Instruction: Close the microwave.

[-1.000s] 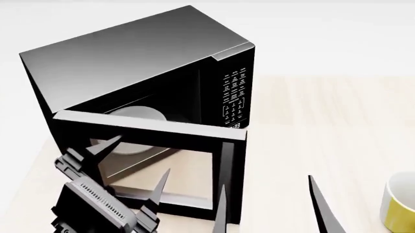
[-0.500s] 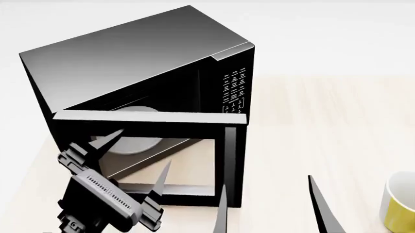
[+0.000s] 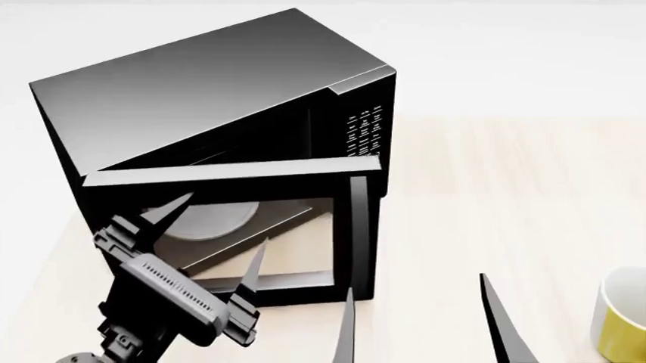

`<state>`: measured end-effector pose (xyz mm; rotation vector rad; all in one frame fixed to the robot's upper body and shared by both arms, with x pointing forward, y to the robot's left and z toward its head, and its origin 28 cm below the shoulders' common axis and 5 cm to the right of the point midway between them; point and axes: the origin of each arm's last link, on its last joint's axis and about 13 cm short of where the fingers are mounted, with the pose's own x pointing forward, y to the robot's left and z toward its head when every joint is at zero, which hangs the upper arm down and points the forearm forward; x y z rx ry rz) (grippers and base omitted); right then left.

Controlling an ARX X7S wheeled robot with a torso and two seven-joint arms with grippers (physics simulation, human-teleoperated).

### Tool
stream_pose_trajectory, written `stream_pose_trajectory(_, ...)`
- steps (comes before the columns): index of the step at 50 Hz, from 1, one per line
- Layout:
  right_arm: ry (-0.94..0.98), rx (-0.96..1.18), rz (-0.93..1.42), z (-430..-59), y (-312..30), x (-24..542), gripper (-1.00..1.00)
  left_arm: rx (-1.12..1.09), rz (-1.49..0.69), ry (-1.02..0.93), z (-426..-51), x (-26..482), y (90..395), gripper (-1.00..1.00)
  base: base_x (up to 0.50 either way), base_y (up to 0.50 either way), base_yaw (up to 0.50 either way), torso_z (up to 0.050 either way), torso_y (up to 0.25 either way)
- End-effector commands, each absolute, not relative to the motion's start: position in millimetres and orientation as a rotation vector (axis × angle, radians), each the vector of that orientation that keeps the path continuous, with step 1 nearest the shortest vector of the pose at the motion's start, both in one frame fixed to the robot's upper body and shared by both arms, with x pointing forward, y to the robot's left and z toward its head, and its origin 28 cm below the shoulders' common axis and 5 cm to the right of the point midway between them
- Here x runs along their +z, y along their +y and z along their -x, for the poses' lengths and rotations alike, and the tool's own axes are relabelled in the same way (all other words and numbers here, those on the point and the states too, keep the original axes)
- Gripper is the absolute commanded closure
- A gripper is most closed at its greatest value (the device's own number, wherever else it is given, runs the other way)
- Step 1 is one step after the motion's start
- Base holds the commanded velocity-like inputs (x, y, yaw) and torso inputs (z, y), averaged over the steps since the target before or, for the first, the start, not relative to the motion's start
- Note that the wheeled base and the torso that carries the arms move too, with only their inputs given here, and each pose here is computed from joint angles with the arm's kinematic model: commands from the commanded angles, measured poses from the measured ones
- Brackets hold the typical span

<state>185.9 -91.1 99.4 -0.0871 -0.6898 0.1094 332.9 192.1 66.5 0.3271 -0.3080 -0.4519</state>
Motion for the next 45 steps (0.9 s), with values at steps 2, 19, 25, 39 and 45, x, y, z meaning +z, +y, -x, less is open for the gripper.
stream_pose_trajectory(2,-0.694,0.108,0.095,-187,-92,99,-1.00,-0.383,-0.307,-0.316,-340,70,196,-1.00,0.00,0.00,0.00,0.000,0.000)
stream_pose_trajectory(19,-0.694,0.105,0.097,-187,-92,99,-1.00,-0.360,-0.313,-0.314,-348,69,194,-1.00,0.00,0.00,0.00,0.000,0.000)
stream_pose_trajectory(25,-0.694,0.105,0.096,-187,-93,99,-1.00,-0.348,-0.314,-0.312,-349,67,194,-1.00,0.00,0.00,0.00,0.000,0.002)
stream_pose_trajectory(39,-0.690,0.105,0.094,-187,-93,99,-1.00,-0.306,-0.314,-0.307,-356,65,197,-1.00,0.00,0.00,0.00,0.000,0.000)
stream_pose_trajectory(45,-0.690,0.105,0.094,-187,-93,98,-1.00,-0.291,-0.313,-0.304,-357,65,198,-1.00,0.00,0.00,0.00,0.000,0.000)
